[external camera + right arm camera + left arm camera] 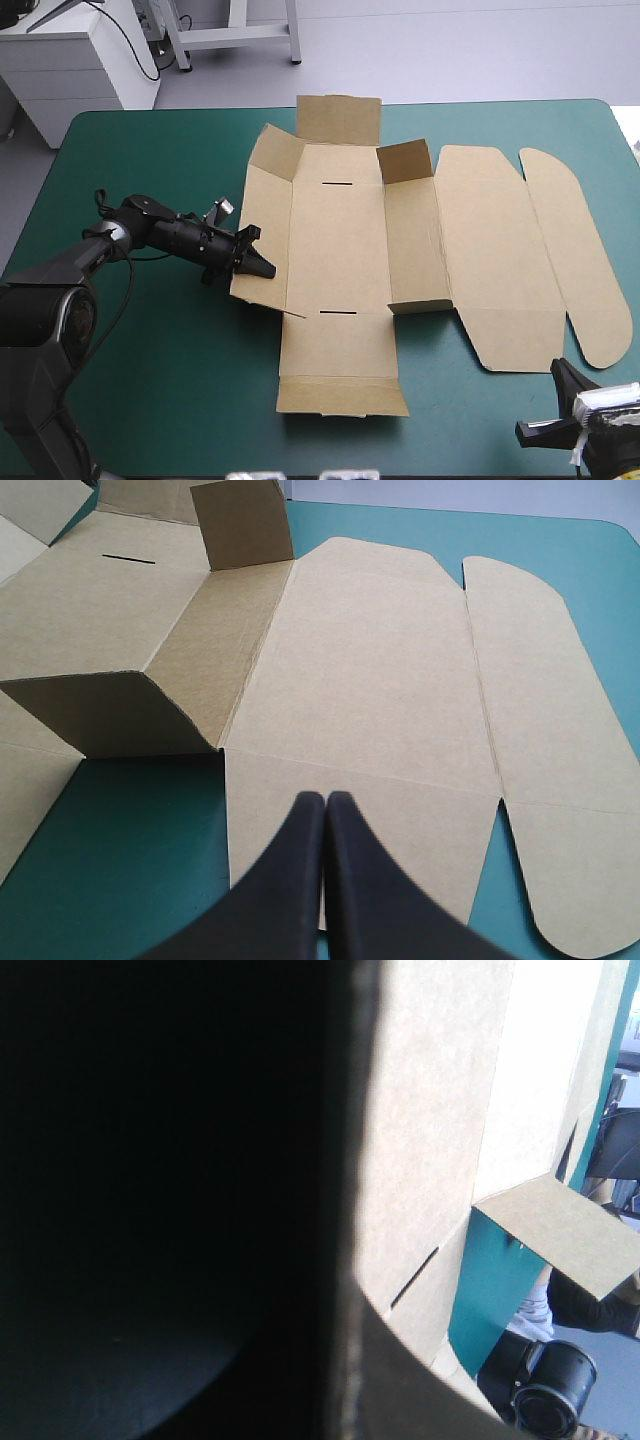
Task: Fold the box
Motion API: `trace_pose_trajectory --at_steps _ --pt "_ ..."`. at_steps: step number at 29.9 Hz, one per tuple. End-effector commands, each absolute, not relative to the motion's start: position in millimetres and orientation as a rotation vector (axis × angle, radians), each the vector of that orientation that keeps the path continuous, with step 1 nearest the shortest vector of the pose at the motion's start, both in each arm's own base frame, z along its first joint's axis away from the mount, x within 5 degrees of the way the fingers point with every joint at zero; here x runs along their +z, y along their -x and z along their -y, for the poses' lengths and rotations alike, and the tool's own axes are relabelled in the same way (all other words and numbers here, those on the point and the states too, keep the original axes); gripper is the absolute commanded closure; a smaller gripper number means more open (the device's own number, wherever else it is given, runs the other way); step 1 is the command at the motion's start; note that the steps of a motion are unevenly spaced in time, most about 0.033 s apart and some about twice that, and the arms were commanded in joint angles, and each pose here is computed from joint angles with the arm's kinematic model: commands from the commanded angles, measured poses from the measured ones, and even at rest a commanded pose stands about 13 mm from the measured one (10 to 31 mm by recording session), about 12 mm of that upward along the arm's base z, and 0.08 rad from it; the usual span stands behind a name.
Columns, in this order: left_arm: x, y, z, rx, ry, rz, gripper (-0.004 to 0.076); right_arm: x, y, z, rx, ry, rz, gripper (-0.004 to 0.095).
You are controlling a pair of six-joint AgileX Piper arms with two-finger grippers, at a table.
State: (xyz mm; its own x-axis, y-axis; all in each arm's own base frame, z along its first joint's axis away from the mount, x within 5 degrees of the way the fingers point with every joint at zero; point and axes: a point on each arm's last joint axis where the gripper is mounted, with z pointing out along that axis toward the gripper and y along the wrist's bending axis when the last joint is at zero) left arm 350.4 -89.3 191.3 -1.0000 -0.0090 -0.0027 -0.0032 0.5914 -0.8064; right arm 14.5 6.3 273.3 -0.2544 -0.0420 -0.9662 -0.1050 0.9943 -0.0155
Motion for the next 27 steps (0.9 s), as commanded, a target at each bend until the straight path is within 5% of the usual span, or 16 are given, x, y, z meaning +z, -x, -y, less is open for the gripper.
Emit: trace_pose_trajectory --at_steps 1,12,22,27 --pt "226.8 -346.7 90.1 -1.473 -0.169 -2.746 0.0732 287.0 -9.5 -5.6 0.053 0.102 -1.706 0.0928" --pt "299.4 -361.4 107.4 -0.534 -0.797 -2.767 0.0732 287.0 -9.5 -5.6 0.053 0.102 -1.706 0.0928" --pt "354.6 -354.4 164.1 0.328 -1.481 -2.307 0.0732 287.0 -9.5 -5.6 0.053 0.102 -1.706 0.0928" --pt "363.4 -357.9 182.6 0.619 -1.584 -2.057 0.0732 287.0 -9.5 -5.6 0.053 0.102 -1.706 0.0928"
